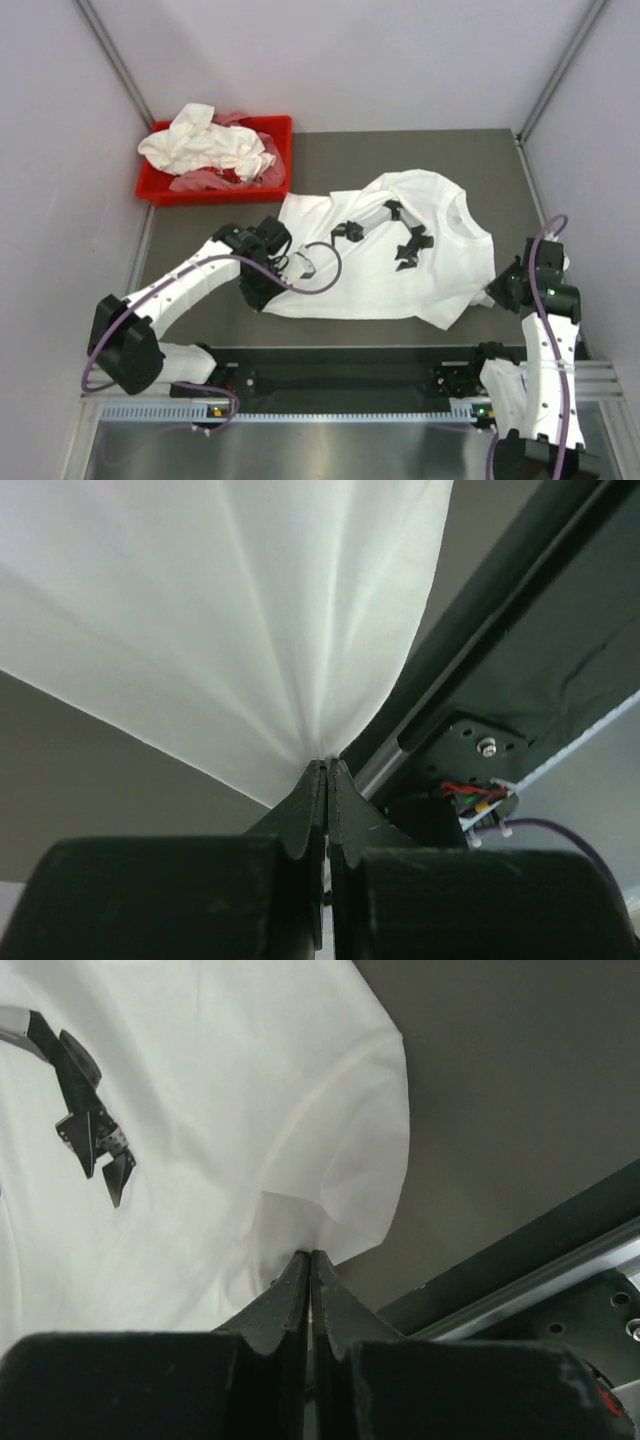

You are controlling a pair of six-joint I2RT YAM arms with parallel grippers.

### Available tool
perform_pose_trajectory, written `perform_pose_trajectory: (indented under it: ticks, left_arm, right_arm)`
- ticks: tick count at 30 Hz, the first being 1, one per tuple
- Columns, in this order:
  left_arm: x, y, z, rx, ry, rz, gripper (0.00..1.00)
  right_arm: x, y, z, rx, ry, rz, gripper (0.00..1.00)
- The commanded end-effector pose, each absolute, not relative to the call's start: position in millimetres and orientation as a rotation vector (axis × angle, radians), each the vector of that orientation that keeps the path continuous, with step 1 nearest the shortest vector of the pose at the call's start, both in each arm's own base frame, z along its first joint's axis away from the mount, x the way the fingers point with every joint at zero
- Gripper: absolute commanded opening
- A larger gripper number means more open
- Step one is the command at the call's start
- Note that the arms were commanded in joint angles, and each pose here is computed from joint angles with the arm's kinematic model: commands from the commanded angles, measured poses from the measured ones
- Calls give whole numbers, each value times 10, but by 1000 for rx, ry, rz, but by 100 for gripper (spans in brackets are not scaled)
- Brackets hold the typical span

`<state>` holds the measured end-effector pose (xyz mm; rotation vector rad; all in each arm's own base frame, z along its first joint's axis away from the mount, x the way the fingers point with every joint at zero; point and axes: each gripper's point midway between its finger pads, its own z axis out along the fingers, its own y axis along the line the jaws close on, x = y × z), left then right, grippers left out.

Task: Fold and stack the t-shirts
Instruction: Flatten the tshirt out, then fold the tshirt

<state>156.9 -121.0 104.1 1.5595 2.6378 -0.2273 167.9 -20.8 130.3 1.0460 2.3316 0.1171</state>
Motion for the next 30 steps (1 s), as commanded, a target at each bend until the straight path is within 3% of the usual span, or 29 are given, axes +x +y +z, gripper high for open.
perform_pose_trajectory:
  ticks: [1,6,13,15,16,17,19,23,25,26,27,28,29,30]
  left_arm:
    - [1291,-883,940,1649,2707,-144,0]
    - [1378,-927,718,1629,2743,-121,0]
    - [1345,-996,740,1662,2726,-198,0]
    - [1413,-1069,820,1653,2697,-218,17]
    - [1432,-1075,860,1653,2691,-216,37]
    - [1531,-1124,949,1639,2650,-203,48]
    - [1760,-1096,1103,1571,2585,-156,99]
    - [2793,-999,1799,1024,2435,-225,99]
    - [3219,-727,1865,761,2454,-151,97]
    - [3491,-698,1791,633,2473,-110,74]
    - [3608,-652,1728,586,2488,-59,62]
    - [3694,-618,1646,553,2514,-23,52]
    - [3809,-654,1520,509,2557,-27,45]
    - [3881,-688,1475,491,2563,-16,43]
  right_arm:
    - [1614,-233,1354,986,2370,41,0]
    - [1483,30,980,1050,2475,191,0]
    - [1435,-120,997,1097,2466,74,1]
    - [1427,-170,1017,1116,2457,37,42]
    - [1433,-256,1049,1124,2437,-21,60]
    - [1510,-343,1229,1114,2379,-56,81]
    - [1732,-579,1643,1069,2230,-148,97]
    - [2564,-442,2190,756,2084,77,99]
    - [3022,-284,2239,649,2110,214,90]
    - [3167,-255,2234,622,2127,237,83]
    - [3312,-204,2222,566,2152,260,79]
    - [3577,-221,2180,539,2181,261,77]
    - [3707,-209,2138,500,2207,263,68]
    - [3825,-209,2102,438,2235,238,64]
